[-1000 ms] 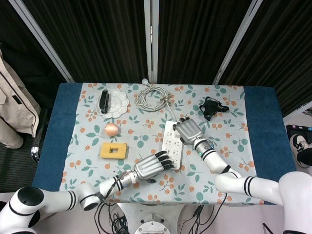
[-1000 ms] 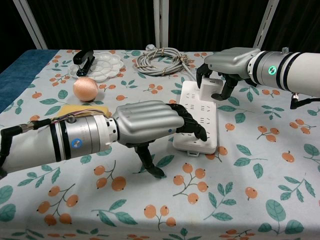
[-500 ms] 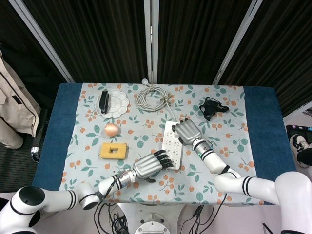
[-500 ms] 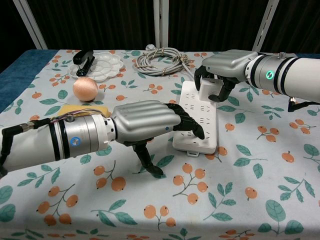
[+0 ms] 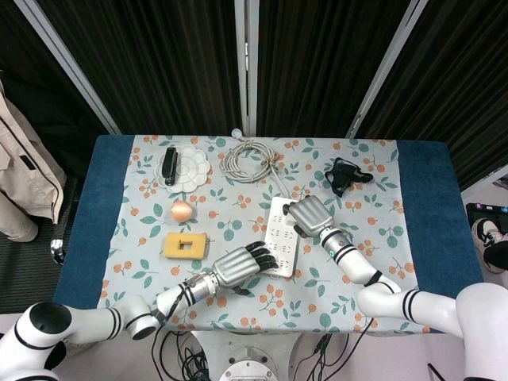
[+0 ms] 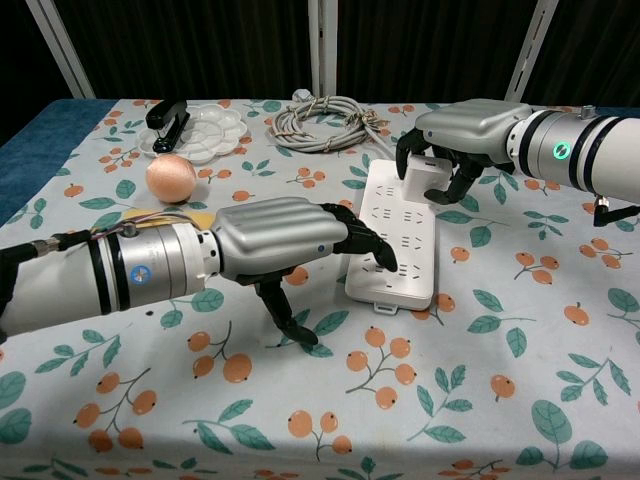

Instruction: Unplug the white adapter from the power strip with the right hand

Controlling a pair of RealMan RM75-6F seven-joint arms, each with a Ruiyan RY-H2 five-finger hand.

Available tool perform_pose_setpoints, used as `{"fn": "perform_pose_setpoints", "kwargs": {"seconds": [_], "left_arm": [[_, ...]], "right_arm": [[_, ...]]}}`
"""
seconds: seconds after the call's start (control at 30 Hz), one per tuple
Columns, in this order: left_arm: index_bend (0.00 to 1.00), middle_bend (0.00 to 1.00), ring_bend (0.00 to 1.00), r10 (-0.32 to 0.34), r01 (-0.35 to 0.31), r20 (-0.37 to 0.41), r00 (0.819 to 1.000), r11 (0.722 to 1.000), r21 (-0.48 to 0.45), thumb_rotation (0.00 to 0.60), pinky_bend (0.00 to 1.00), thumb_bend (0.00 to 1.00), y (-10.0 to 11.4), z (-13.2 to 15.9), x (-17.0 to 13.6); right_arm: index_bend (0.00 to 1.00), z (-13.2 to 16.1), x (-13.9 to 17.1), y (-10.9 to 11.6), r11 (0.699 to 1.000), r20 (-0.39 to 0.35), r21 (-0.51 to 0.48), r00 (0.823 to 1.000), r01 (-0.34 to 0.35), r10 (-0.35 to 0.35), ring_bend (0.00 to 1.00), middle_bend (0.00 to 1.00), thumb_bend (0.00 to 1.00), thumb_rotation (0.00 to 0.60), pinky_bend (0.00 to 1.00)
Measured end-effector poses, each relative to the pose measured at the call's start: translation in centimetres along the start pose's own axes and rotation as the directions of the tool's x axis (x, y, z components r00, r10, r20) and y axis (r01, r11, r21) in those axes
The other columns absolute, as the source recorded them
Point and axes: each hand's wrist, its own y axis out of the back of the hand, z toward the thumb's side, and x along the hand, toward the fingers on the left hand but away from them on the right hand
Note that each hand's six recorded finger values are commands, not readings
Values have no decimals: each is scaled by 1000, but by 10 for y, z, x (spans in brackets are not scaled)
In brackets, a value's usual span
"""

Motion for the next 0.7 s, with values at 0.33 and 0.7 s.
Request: {"fn": "perform_pose_setpoints", "kwargs": {"seconds": [0.33,0.7], "left_arm": [[206,210,131,-7,7,-1,1000,1000,12,600,99,122,1,2,1],[205,210,131,-20,20,-16,1000,1000,4,600,99,122,0,-1,2]], "right_arm": [[906,-10,7,3,999,0,-25,1000,24,-24,521,723,526,600,428],[908,-15,9,2,999,-4,-33,999,34,-34,521,723,529,600,429]]}}
